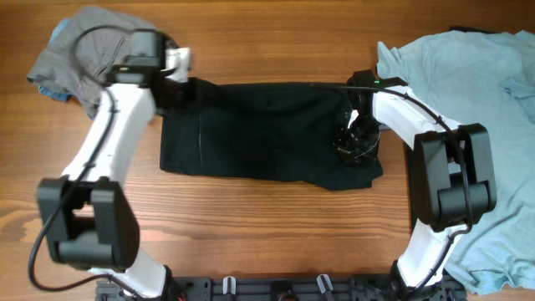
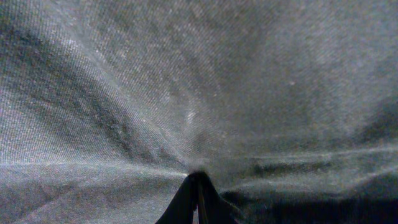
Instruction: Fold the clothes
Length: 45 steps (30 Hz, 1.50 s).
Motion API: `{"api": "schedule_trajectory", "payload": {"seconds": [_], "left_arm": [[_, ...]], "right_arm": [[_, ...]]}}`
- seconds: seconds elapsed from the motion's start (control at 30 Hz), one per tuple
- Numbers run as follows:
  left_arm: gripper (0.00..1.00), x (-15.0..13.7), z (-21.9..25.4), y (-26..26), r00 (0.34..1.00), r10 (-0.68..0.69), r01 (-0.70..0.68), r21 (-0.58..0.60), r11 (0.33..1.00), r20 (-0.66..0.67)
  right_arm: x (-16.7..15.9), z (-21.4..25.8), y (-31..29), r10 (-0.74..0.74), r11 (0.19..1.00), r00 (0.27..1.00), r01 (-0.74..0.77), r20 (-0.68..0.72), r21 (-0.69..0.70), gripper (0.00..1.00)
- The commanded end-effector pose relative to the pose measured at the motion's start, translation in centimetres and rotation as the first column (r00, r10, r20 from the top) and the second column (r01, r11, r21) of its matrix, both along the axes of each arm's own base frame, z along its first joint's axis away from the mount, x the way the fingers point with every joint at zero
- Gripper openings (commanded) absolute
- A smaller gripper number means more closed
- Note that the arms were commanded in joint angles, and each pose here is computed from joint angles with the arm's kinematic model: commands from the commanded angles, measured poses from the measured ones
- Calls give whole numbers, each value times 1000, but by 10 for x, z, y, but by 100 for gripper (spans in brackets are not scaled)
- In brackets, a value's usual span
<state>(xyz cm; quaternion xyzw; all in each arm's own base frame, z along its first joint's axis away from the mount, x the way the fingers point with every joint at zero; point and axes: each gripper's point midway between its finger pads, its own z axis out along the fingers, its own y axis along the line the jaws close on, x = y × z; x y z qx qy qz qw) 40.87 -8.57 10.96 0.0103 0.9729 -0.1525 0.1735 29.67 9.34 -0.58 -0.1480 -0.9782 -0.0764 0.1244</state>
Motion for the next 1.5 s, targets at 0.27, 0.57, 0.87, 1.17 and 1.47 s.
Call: {"api": "schedule_trajectory", "payload": {"seconds": [0.27, 0.57, 0.87, 1.17, 1.47], "left_arm": [[11, 50, -86, -83, 975, -182, 186, -26, 982, 125], [31, 140, 17, -57, 913, 44, 17, -147, 989, 406], [56, 25, 20, 23, 999, 30, -28, 45, 999, -42], [74, -70, -45, 63, 895, 127, -98, 90, 991, -428], [16, -84, -83, 59, 889, 126, -116, 51, 992, -440]], "right_arm": [[0, -26, -28, 23, 991, 1000, -24, -9, -133, 6], [24, -19, -26, 106, 989, 991, -96, 88, -109, 6], [6, 80, -11, 208, 976, 961, -215, 183, 23, 51], [-34, 66, -68, -16, 974, 999, 22, 28, -225, 97], [-55, 25, -55, -190, 981, 981, 191, -27, 36, 82]]}}
